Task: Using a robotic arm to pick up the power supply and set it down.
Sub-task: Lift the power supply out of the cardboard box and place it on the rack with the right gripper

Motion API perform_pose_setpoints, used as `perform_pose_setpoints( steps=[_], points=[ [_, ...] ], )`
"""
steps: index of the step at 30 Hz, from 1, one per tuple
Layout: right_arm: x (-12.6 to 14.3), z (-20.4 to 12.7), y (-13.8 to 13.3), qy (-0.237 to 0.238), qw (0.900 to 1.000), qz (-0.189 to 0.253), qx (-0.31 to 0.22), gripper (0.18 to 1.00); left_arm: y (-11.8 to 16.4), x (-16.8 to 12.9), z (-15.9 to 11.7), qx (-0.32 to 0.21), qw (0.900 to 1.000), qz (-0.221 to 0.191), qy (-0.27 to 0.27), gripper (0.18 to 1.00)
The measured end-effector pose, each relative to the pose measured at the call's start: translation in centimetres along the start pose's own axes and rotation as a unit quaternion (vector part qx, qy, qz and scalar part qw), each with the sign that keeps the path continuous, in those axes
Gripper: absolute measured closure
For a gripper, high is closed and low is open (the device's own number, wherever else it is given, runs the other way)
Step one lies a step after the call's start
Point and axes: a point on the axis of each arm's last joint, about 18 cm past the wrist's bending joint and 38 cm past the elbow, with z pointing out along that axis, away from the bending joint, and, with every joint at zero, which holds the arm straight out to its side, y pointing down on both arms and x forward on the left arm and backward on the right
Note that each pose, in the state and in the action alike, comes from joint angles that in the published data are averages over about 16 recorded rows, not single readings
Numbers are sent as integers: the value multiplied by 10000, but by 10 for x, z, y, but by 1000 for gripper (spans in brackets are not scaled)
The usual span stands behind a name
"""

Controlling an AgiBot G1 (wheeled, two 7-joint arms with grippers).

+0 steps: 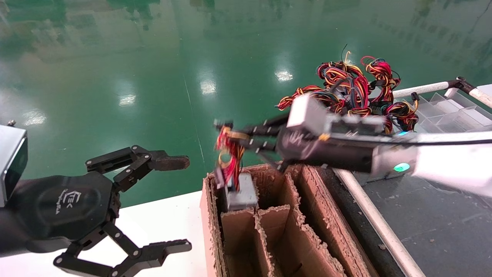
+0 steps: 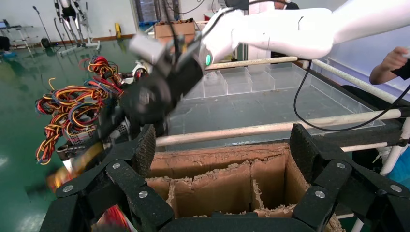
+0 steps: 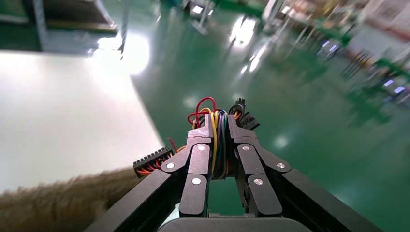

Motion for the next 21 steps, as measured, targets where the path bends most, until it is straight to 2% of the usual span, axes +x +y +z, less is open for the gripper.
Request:
perform_pose_setpoints(
  steps=[6, 12, 21],
  points=[
    [18, -44, -40, 439, 9981, -181, 380, 940, 0, 0, 0, 0, 10000, 0, 0, 184],
    [30, -92, -74, 795, 9948, -164, 618, 940, 0, 0, 0, 0, 10000, 0, 0, 184],
    [37, -162, -96, 1155, 9913, 97, 623, 940, 0, 0, 0, 0, 10000, 0, 0, 184]
  ],
)
